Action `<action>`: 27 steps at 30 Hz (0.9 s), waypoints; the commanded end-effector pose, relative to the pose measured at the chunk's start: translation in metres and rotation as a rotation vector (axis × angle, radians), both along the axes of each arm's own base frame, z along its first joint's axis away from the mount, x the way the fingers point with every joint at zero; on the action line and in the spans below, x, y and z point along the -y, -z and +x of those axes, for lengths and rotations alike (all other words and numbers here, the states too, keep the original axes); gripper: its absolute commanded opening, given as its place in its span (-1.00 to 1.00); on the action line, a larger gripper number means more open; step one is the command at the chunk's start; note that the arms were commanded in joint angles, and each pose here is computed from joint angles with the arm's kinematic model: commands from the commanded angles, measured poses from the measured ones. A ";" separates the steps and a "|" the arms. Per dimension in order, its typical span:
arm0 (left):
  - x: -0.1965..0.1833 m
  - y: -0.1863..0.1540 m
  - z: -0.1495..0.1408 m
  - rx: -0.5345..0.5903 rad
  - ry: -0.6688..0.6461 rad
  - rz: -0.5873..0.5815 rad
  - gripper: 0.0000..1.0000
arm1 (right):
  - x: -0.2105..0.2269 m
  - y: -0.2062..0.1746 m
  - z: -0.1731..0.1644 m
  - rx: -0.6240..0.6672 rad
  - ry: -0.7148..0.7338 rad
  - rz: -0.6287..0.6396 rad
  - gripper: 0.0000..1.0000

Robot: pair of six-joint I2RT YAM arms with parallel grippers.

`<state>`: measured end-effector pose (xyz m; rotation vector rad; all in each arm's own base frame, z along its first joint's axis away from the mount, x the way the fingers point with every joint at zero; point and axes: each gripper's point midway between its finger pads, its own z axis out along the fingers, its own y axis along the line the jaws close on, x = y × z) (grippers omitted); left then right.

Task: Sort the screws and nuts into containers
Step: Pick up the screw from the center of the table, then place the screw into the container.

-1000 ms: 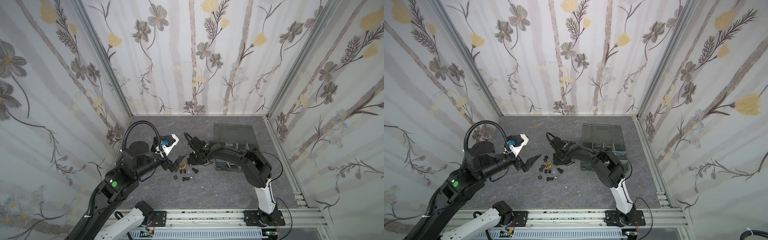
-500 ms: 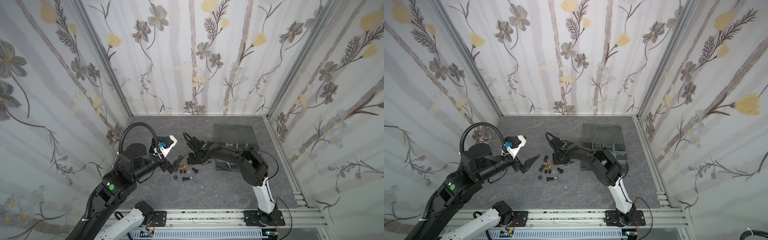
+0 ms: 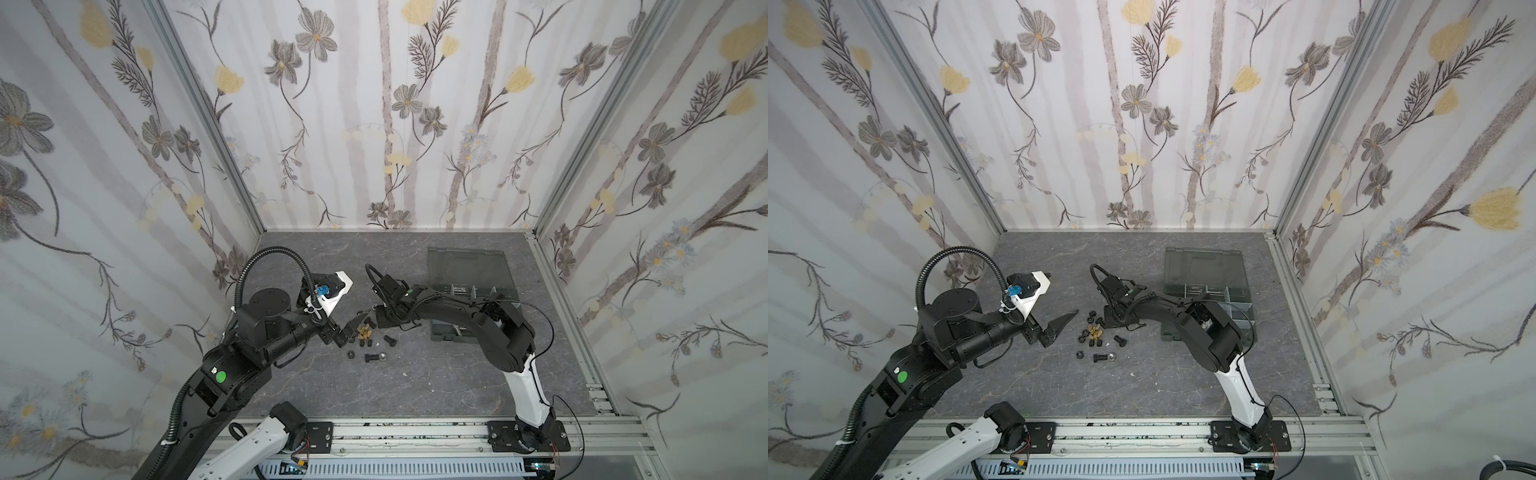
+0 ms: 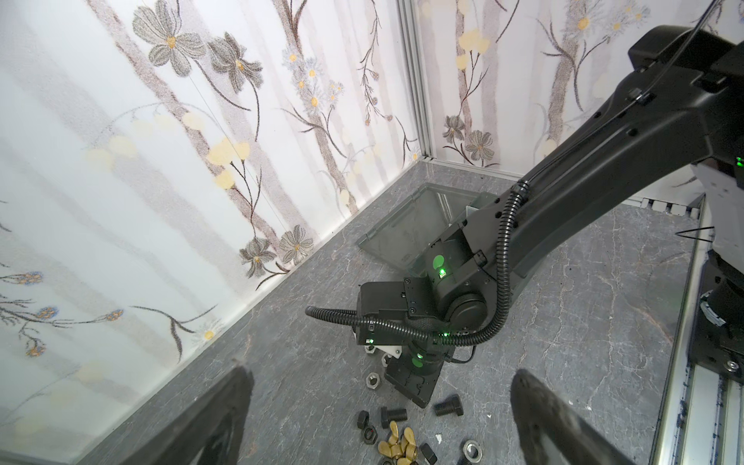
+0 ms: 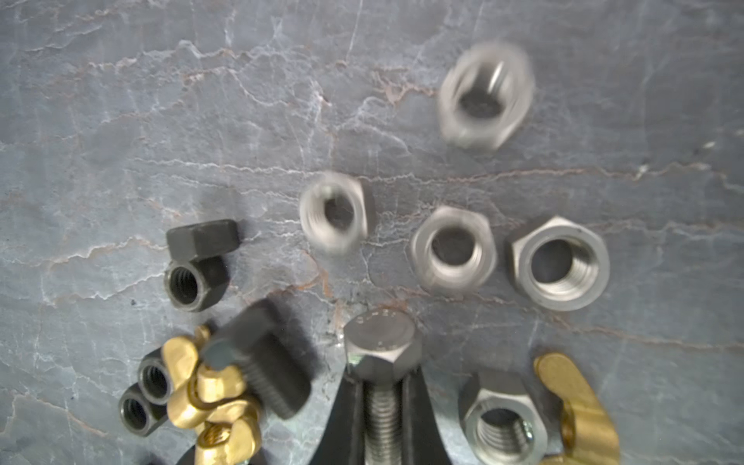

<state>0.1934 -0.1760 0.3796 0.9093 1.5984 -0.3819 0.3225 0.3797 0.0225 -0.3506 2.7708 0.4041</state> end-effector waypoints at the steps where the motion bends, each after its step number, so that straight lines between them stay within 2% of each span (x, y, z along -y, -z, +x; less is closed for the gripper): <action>1: 0.000 -0.005 0.002 0.025 -0.003 0.002 1.00 | 0.029 0.001 -0.012 -0.013 -0.020 -0.118 -0.93; 6: 0.002 -0.003 0.004 0.019 -0.002 0.008 1.00 | 0.031 -0.037 -0.004 0.068 -0.043 -0.089 -0.93; 14: 0.004 -0.001 0.007 0.012 -0.002 0.017 1.00 | 0.043 -0.073 -0.005 0.108 -0.080 -0.088 -0.91; 17: 0.005 -0.001 0.008 0.012 -0.003 0.021 1.00 | 0.066 -0.084 -0.007 0.118 -0.065 -0.123 -0.91; 20: 0.005 -0.001 0.008 0.010 -0.003 0.022 1.00 | 0.111 -0.092 -0.001 0.119 0.011 -0.165 -0.91; 27: 0.007 0.003 0.011 0.000 -0.003 0.030 1.00 | 0.205 -0.067 -0.018 0.067 0.150 -0.266 -0.90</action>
